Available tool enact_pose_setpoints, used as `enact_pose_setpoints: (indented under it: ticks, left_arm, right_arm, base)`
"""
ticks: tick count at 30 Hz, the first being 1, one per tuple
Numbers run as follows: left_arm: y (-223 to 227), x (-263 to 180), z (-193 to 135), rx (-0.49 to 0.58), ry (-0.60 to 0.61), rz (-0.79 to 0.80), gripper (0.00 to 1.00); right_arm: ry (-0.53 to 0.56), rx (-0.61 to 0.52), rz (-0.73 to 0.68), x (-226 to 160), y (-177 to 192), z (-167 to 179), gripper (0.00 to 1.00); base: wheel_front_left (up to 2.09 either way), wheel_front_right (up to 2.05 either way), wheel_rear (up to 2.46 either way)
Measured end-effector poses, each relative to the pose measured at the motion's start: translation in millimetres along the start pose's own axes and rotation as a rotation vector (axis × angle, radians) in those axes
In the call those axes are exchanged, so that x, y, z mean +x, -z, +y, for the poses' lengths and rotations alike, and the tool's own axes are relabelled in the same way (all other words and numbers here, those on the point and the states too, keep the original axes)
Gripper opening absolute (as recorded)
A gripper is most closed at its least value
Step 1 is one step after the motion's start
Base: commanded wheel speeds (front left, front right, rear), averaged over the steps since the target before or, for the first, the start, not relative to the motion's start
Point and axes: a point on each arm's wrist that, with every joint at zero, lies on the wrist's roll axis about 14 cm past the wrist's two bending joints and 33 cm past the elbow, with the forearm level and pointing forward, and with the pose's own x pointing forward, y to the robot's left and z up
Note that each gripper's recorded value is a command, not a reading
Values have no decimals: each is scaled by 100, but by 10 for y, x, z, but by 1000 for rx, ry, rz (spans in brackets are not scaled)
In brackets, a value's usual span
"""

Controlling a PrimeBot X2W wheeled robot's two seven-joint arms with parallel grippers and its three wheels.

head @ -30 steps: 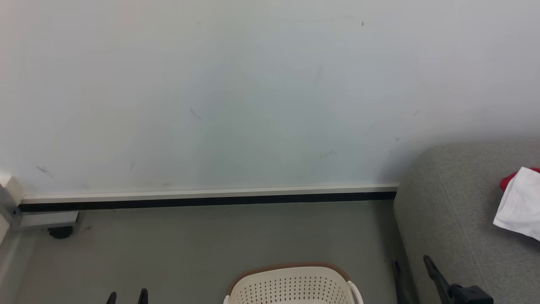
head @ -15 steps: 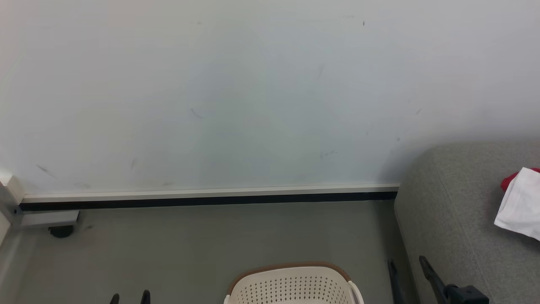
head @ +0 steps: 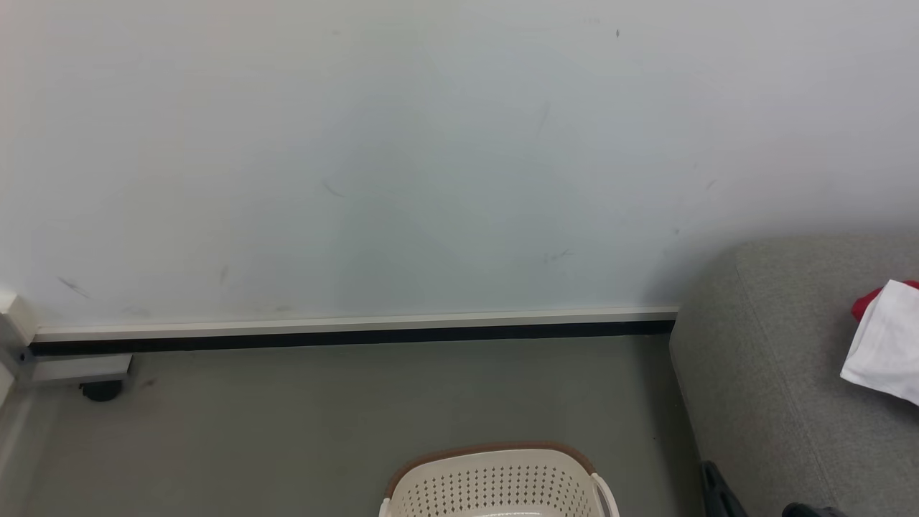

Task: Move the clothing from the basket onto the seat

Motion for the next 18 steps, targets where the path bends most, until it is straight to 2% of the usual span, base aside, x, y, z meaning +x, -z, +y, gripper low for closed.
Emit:
enact_pose_setpoints:
  ticks: [18]
  left_arm:
    - [10,140,3,-306,-24,51,0]
  right_arm:
    - [76,342,-40,33,-62,-254,0]
  base:
    - [0,0,0]
